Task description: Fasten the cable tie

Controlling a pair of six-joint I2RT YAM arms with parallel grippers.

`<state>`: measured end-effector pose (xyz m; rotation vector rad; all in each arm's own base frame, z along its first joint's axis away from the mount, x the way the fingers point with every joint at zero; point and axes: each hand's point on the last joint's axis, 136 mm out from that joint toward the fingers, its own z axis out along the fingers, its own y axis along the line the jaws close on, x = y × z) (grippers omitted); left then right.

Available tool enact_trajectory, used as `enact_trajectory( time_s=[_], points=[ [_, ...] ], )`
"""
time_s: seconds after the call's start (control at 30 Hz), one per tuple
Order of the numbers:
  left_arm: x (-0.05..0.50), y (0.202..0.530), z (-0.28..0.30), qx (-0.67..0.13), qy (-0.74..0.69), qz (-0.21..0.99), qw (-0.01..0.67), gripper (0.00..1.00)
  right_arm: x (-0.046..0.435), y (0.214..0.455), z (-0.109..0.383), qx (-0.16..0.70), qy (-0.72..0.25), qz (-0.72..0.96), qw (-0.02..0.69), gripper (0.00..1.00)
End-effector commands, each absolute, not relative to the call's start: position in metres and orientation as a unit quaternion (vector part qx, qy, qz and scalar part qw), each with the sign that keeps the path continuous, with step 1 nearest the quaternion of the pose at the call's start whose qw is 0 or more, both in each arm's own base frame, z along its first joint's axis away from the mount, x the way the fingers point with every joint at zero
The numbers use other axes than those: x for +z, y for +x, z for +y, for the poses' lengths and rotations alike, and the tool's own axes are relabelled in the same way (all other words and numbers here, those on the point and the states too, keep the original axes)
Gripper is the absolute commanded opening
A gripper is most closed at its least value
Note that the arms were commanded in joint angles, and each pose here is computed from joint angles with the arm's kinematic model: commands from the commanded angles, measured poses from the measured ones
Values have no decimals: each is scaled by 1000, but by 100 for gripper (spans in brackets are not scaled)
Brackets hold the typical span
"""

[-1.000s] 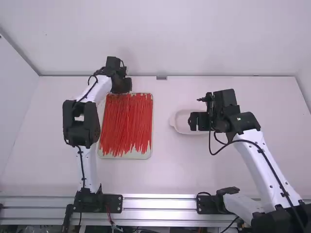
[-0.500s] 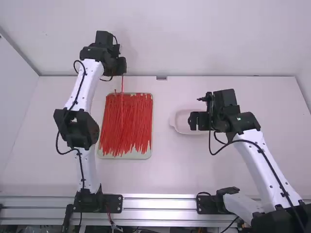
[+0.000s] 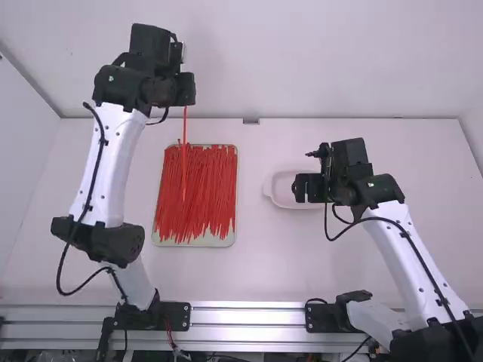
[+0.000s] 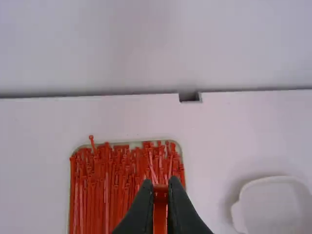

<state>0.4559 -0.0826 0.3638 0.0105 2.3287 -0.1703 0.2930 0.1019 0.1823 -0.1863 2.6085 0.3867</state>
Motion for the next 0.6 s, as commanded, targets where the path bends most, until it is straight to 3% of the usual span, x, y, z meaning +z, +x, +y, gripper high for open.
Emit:
enact_trajectory(
  time_s=[0.0, 0.3, 0.57],
  points=[
    [380, 442, -80, -45, -2, 912, 408, 2, 186, 294, 102, 143, -72, 955, 251, 98],
    [398, 407, -78, -40, 3, 910, 413, 2, 186, 293, 103, 147, -73, 955, 247, 98],
    [377, 386, -74, -44, -5, 911, 410, 2, 185, 288, 114, 145, -97, 954, 245, 98]
  ],
)
